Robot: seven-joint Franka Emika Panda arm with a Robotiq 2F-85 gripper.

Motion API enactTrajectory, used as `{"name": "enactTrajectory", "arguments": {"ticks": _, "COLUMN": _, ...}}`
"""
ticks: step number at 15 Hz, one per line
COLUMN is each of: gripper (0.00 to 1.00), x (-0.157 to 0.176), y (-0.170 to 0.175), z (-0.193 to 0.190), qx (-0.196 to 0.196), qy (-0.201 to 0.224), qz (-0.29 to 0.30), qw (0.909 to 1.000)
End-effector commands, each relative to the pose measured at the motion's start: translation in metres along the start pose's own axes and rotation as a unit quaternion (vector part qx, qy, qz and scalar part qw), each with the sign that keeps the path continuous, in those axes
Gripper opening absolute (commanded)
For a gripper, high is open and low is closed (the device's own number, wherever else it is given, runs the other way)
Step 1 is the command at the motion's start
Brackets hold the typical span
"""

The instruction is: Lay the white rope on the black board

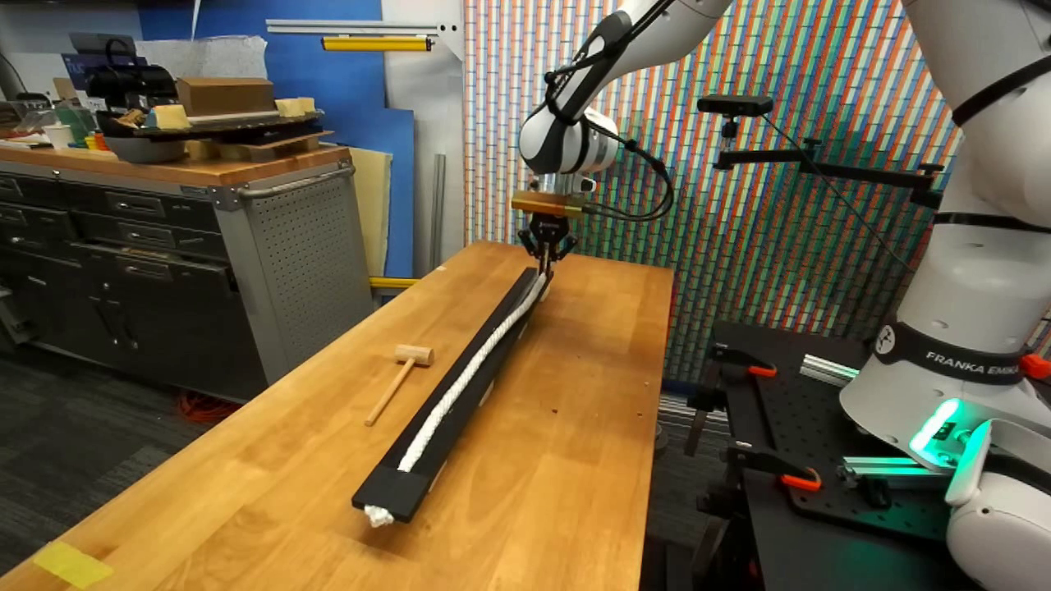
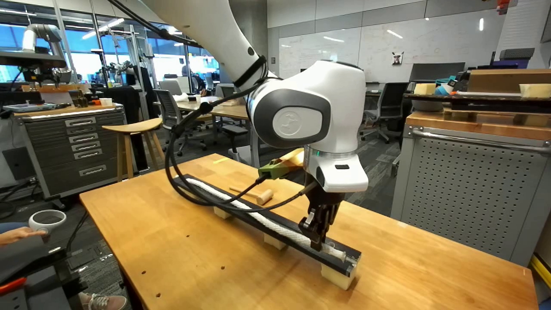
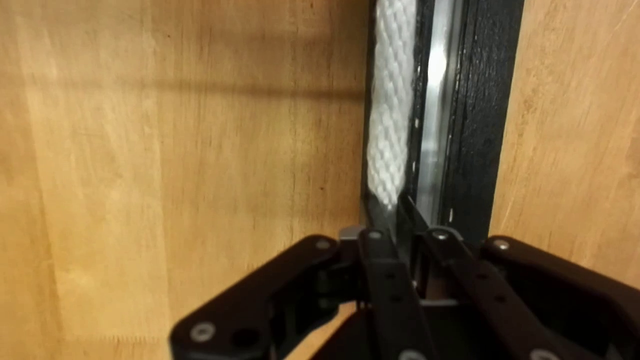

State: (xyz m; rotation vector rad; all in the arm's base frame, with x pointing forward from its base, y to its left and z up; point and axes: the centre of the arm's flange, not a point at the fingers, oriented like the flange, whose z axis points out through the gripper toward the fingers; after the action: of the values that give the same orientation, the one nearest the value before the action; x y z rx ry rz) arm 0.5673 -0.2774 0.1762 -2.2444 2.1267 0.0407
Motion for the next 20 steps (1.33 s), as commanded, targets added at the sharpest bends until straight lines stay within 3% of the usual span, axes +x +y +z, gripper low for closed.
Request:
{"name": "enactTrajectory", "arguments": {"ticks": 1, "gripper": 0.03, "x": 0.012, "y": -0.008, "z": 0.001, "qx": 0.012, "qy": 0.012, "qz": 0.029, "qw": 0.9995}}
{"name": "enactTrajectory", "arguments": {"ticks": 9, "gripper": 0.03, "x": 0.017, "y": -0.018, "z": 0.003, "qx": 0.016, "qy": 0.023, "qz": 0.042, "qw": 0.9987}}
{"name": "enactTrajectory", "arguments": {"ticks": 20, "gripper": 0.03, "x": 0.004, "y": -0.054, "z": 0.021, "qx": 0.012, "qy": 0.036, "qz": -0.003, "qw": 0.9993}}
